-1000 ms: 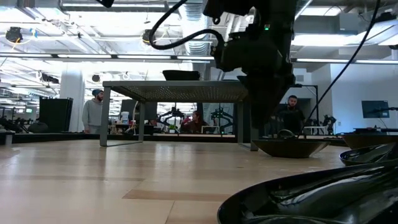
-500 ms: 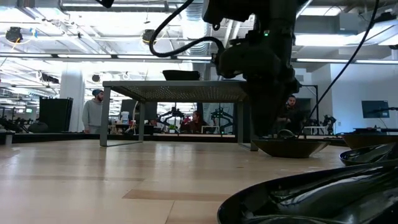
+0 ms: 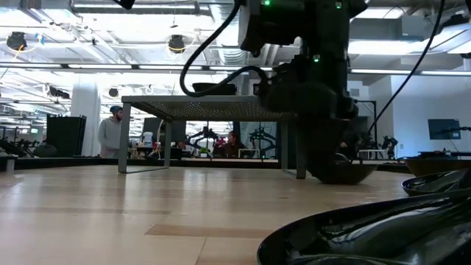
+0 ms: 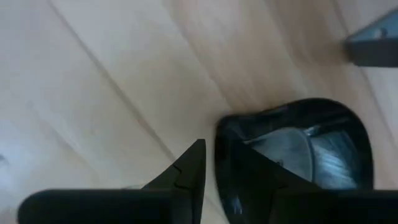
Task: Pick & Place Mini shaped plates
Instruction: Stack the black leaf-shaped plate on top of the black leaf-shaped plate on the shelf
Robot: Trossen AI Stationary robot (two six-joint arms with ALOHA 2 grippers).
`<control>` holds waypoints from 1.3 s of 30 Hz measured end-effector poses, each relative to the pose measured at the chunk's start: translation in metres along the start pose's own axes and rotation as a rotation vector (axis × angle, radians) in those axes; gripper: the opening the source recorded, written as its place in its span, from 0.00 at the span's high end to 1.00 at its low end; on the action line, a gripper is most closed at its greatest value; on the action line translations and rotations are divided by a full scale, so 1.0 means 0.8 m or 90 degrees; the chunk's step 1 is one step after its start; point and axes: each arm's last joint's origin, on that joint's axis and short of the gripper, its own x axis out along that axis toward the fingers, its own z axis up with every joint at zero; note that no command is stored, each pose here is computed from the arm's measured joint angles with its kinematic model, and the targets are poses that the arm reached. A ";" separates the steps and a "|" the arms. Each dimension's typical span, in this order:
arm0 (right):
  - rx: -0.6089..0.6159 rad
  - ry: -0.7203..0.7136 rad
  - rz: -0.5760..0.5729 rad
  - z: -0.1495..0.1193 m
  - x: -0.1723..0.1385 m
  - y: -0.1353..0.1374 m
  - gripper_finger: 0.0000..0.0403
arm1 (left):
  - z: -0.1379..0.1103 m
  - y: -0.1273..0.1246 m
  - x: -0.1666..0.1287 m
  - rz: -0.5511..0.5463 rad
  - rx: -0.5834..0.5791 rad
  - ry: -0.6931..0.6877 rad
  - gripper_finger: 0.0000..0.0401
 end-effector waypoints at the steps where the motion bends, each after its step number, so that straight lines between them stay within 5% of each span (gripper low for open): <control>1: 0.001 -0.004 0.004 0.001 0.000 0.001 0.83 | 0.000 0.000 0.000 0.000 0.000 0.001 0.80; 11: -0.052 0.003 -0.004 -0.001 -0.001 -0.001 0.86 | 0.000 0.000 0.000 0.000 0.000 0.000 0.80; 19: -0.081 0.019 0.013 -0.002 -0.003 0.001 0.98 | 0.000 0.000 0.000 0.000 0.000 0.001 0.80; 26: -0.161 0.009 0.046 -0.007 -0.050 0.031 0.99 | 0.000 0.000 0.000 0.000 0.000 0.000 0.80; 28: -0.210 -0.009 0.056 -0.010 -0.076 0.045 1.00 | 0.000 0.000 0.000 0.000 0.000 0.001 0.80; 34: -0.549 -0.105 0.004 -0.039 -0.143 0.077 1.00 | 0.000 0.000 0.000 0.000 0.003 0.000 0.80; 39: -0.593 -0.201 -0.110 -0.042 -0.189 0.077 0.99 | 0.000 0.000 0.000 0.000 0.005 0.000 0.80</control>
